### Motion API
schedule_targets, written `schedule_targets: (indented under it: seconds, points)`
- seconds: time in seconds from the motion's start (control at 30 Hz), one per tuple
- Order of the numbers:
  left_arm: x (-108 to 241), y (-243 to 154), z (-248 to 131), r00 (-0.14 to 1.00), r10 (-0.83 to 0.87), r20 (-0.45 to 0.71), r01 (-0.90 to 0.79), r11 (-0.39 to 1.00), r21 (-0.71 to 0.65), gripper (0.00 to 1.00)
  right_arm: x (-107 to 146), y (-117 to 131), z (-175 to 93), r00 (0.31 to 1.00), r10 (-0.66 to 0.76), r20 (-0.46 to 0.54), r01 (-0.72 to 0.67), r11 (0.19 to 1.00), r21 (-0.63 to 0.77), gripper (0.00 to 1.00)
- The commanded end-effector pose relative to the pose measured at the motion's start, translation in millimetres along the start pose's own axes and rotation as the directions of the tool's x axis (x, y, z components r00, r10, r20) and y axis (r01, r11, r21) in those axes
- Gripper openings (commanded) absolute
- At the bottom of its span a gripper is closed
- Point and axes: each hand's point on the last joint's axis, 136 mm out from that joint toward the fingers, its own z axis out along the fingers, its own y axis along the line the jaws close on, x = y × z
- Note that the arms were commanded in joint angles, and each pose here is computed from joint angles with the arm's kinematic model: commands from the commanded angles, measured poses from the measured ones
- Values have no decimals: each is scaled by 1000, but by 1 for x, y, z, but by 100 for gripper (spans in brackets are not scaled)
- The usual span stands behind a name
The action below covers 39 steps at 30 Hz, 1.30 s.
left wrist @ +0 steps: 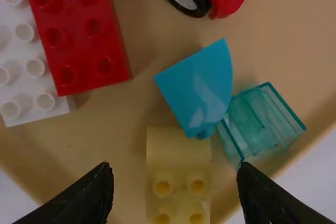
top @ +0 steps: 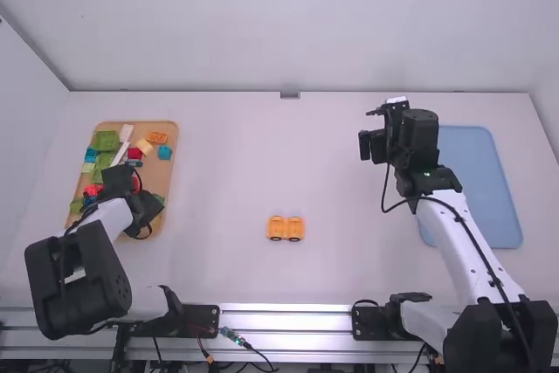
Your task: Assemble lego blocks to make yellow taxi
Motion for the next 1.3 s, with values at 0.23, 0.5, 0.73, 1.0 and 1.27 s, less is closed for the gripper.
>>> schedule_targets:
  seconds: [0.23, 0.5, 0.73, 1.0, 1.27]
  points:
    - [17, 6, 25, 996, 17, -91, -21, 999, -39, 50, -8, -1, -2, 1000, 3, 17, -3, 1000, 0, 99]
    - [19, 7, 17, 989, -16, -148, 6, 998, -68, 47, -8, -1, -2, 1000, 4, 17, -4, 1000, 0, 99]
    - [15, 5, 15, 989, -18, -147, 8, 998, -63, 47, -8, -1, -2, 1000, 3, 17, -3, 1000, 0, 99]
    - [16, 6, 15, 988, -41, -150, 31, 997, -70, 20, -8, -1, -2, 1000, 4, 17, -4, 1000, 1, 99]
    - [8, 3, 14, 992, -42, -120, 34, 997, -64, 13, -8, -1, -2, 1000, 3, 16, -3, 1000, 0, 99]
